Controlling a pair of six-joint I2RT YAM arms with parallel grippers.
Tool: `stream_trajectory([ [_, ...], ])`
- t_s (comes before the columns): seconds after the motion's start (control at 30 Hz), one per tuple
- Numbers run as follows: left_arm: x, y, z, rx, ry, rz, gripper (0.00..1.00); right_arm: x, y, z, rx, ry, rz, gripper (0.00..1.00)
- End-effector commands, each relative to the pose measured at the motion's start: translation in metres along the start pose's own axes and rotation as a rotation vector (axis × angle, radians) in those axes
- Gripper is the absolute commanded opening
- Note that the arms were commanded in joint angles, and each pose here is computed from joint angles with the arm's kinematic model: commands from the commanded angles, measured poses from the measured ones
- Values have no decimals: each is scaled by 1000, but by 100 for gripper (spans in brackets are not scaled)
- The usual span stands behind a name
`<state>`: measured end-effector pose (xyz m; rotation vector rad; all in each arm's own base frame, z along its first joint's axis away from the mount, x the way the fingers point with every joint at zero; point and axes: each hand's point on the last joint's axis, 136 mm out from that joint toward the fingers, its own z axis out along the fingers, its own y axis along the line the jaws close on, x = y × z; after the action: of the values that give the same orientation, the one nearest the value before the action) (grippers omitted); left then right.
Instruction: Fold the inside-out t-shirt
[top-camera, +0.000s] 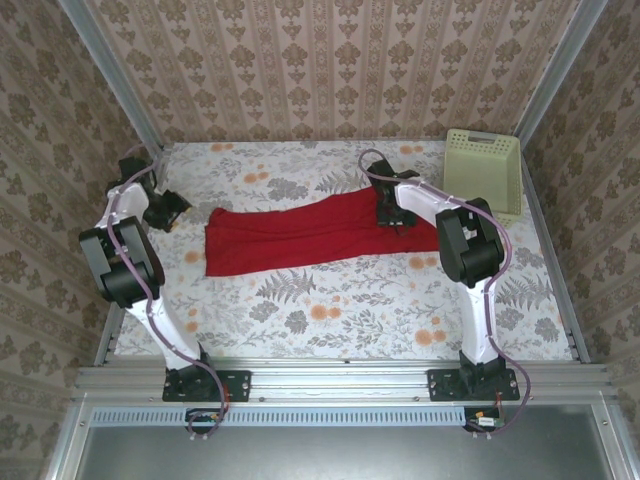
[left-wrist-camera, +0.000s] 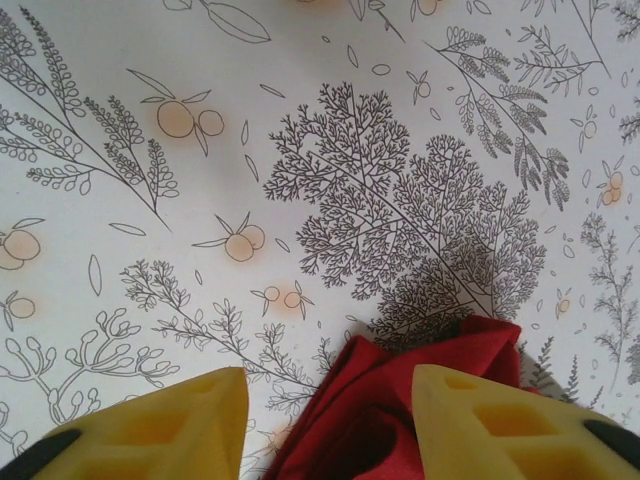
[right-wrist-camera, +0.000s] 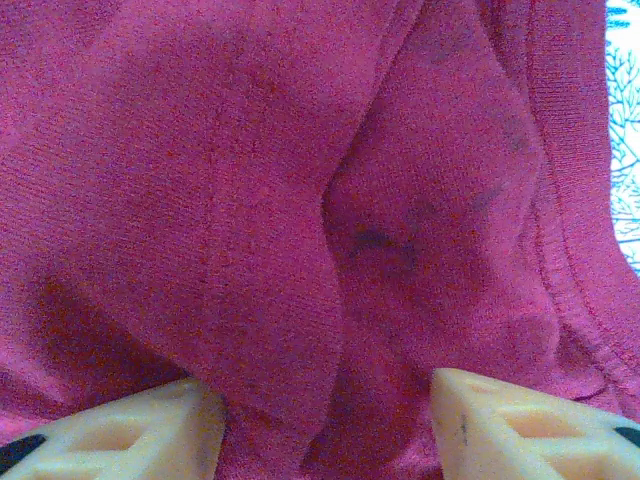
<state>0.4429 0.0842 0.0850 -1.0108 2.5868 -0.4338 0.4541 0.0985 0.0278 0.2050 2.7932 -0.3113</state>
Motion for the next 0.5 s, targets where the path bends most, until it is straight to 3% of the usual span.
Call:
stream_trajectory([
  [0.0, 1, -2, -11, -17, -32, 24, 50, 11, -9, -4, -3, 47, -33, 64],
  [0.2, 34, -40, -28, -14, -101, 189, 50, -14, -25, -28, -95, 2, 53, 76],
  [0.33, 70, -64, -1, 17, -18, 277, 50, -21, -44, -19, -81, 21, 91, 83],
  [0.47, 85, -60, 29, 12, 47, 265, 49, -27, -45, -5, -100, 57, 95, 89],
])
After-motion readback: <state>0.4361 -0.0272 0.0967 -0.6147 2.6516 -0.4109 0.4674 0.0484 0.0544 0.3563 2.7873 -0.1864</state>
